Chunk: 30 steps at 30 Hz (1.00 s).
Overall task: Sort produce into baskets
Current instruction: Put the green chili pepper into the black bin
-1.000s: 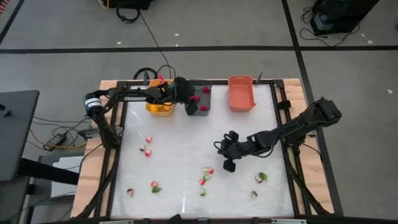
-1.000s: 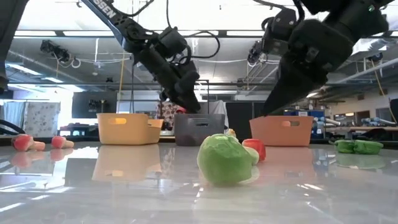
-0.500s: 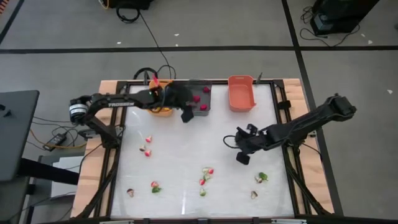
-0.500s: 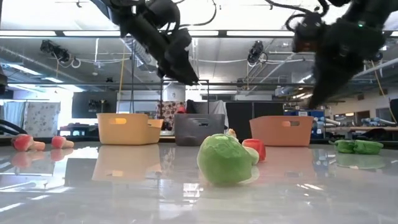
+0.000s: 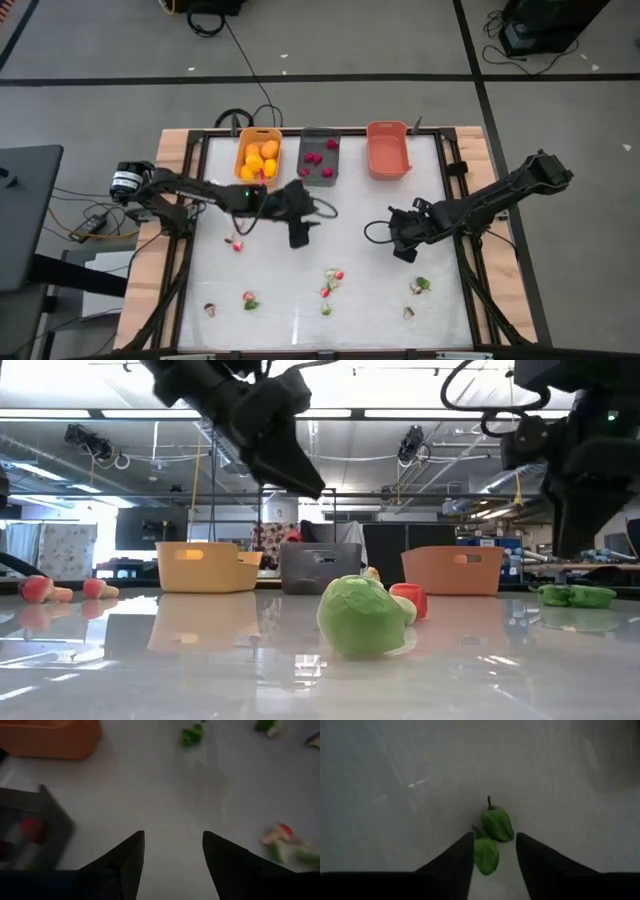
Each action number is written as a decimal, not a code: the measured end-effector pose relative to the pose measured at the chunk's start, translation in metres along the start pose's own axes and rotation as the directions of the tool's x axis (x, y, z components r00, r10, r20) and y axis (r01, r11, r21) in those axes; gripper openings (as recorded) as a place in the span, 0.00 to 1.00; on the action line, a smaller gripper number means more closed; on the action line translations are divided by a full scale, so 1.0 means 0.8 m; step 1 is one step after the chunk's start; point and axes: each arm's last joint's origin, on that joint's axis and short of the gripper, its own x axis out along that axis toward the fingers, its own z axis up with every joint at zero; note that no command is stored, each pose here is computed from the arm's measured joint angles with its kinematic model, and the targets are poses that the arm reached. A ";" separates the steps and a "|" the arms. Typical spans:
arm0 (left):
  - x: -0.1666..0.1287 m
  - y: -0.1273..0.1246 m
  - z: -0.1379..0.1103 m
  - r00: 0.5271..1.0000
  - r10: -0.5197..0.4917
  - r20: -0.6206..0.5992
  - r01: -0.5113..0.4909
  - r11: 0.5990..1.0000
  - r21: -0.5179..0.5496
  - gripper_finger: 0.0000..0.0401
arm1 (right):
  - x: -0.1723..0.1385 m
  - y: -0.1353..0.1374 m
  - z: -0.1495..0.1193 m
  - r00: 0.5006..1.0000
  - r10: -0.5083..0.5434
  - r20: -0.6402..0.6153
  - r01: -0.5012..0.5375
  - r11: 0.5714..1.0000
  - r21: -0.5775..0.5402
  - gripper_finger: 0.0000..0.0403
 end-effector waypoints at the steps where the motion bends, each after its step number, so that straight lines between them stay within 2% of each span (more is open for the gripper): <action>1: 0.001 -0.005 -0.005 1.000 -0.011 0.004 0.011 1.000 -0.010 0.52 | 0.002 0.001 -0.001 1.000 0.002 -0.016 -0.001 1.000 0.028 0.44; 6: 0.004 -0.024 -0.034 0.999 -0.034 -0.005 0.034 0.998 -0.054 0.52 | 0.017 0.003 -0.013 0.996 -0.003 -0.086 0.009 0.997 0.072 0.48; 13: 0.003 -0.041 -0.071 0.999 0.000 -0.043 -0.004 0.996 -0.093 0.52 | 0.039 0.001 -0.026 0.997 0.005 -0.079 0.002 0.996 0.088 0.43; 18: 0.002 -0.046 -0.092 0.996 0.041 -0.074 -0.049 0.992 -0.112 0.52 | 0.045 0.000 -0.025 0.997 0.039 -0.073 -0.031 0.993 0.111 0.33; 23: 0.001 -0.050 -0.099 0.997 0.053 -0.052 -0.060 0.987 -0.147 0.52 | 0.046 0.002 -0.021 0.996 0.069 -0.059 -0.061 0.991 0.123 0.15; 26: 0.002 -0.055 -0.100 0.999 0.048 0.025 -0.043 0.986 -0.162 0.52 | 0.045 0.009 -0.016 0.994 0.106 0.005 -0.106 0.988 0.116 0.05; 30: 0.004 -0.062 -0.106 0.991 0.031 0.129 -0.006 0.983 -0.184 0.52 | 0.040 0.026 -0.001 0.962 0.220 0.163 -0.234 0.970 0.073 0.04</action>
